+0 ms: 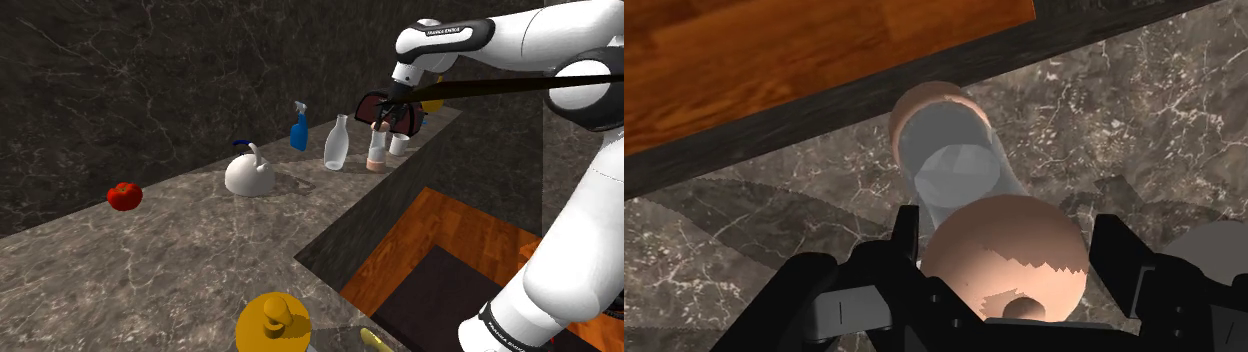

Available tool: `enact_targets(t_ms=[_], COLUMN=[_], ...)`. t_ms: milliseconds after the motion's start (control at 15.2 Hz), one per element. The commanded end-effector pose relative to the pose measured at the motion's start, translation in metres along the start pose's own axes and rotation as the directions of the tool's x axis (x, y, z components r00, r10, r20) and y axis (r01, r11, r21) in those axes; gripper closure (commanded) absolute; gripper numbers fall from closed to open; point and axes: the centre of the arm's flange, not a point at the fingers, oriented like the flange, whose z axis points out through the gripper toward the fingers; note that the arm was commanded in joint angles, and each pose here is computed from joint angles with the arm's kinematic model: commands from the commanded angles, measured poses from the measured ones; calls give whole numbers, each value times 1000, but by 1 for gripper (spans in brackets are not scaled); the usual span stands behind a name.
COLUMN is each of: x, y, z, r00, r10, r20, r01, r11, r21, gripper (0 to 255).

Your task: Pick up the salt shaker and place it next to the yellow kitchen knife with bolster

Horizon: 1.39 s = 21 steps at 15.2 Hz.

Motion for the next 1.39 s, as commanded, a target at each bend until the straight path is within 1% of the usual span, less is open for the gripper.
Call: enact_targets(t_ms=[0,1320], x=[-20,-232], y=[-16,-171], z=[-4,-27], r00=[1000,1000], r10=[0,0], r20=[-1,-1], r01=[0,0], r11=[1000,1000], r21=[0,0], gripper=[255,255])
